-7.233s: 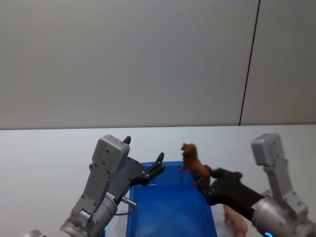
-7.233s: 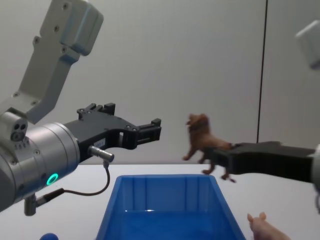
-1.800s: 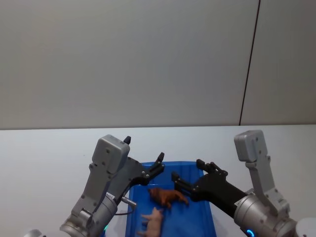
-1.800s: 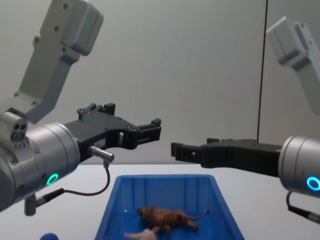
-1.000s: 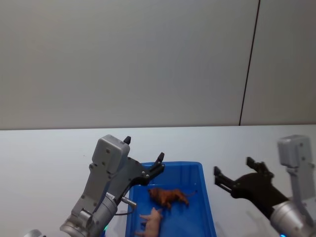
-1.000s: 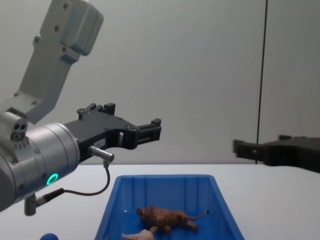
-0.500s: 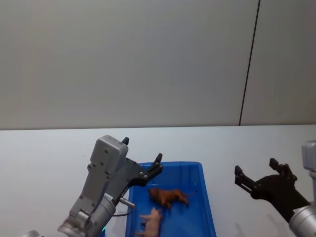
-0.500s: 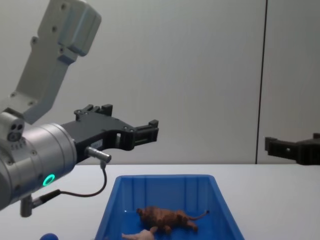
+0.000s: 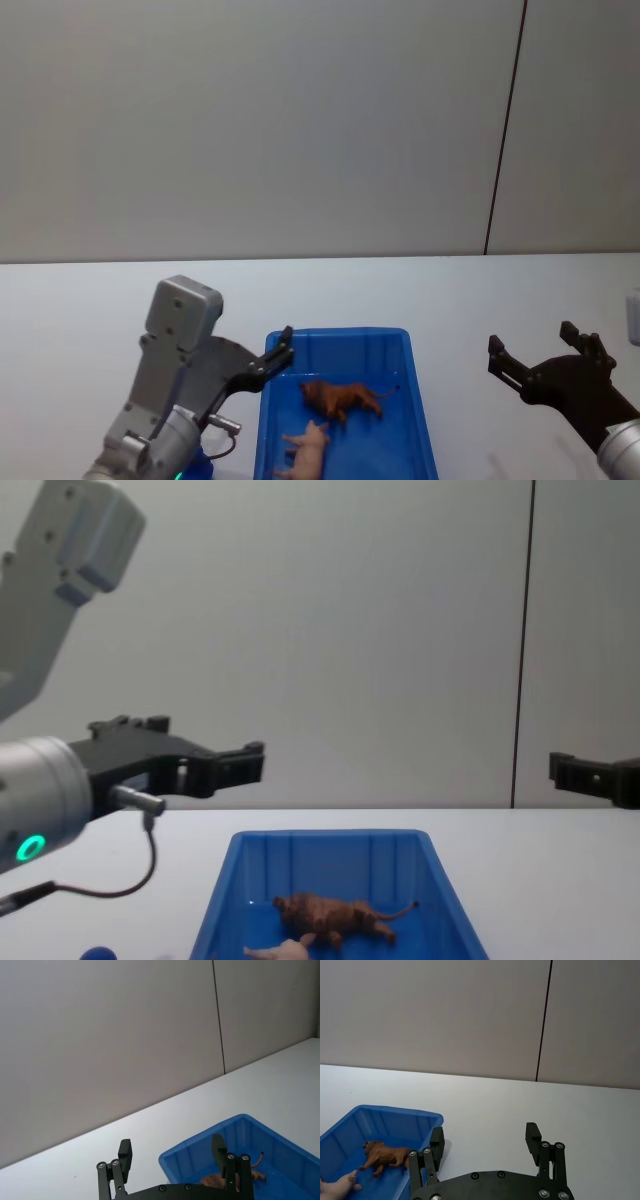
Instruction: Pick up the two dolls from the table and place them into the box.
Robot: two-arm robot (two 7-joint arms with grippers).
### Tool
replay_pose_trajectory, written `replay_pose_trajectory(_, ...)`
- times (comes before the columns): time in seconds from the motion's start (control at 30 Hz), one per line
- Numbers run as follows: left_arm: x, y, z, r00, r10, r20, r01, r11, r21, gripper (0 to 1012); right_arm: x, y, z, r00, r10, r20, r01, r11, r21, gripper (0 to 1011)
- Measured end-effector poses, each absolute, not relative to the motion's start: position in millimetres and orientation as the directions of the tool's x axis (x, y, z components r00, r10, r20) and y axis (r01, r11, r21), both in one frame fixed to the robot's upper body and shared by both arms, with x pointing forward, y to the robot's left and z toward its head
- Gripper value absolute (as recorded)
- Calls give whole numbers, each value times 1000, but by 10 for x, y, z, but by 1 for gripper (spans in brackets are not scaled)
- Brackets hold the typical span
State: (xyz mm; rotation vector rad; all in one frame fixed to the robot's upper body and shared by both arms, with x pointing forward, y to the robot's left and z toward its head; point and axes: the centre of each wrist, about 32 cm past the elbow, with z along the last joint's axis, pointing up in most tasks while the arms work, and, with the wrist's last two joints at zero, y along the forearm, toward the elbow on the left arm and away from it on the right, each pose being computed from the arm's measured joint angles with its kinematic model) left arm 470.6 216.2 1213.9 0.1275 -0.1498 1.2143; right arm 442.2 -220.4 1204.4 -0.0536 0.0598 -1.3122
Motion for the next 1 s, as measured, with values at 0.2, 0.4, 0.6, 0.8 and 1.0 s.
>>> replay_pose_trajectory(0.2, 4618, 2249, 12179, 313, 938, 147, -949, 304, 79, 1001, 4414, -2213, 12045, 250, -968, -13, 966, 250, -73, 1001)
replay_pose_trajectory(0.4, 4555, 2325, 12190, 289, 951, 114, -951, 271, 148, 1001, 4409, -2217, 12046, 247, -969, -12, 966, 247, -72, 1001)
replay_pose_trajectory(0.6, 4531, 2385, 12176, 272, 958, 94, -947, 249, 205, 1002, 4407, -2220, 12046, 245, -969, -12, 967, 245, -72, 1001)
replay_pose_trajectory(0.8, 4534, 2439, 12131, 256, 964, 78, -938, 228, 260, 1002, 4406, -2223, 12046, 244, -970, -12, 967, 244, -72, 1001)
replay_pose_trajectory(1.0, 4556, 2484, 12068, 243, 968, 68, -928, 212, 308, 1002, 4404, -2224, 12047, 243, -970, -12, 967, 243, -71, 1001)
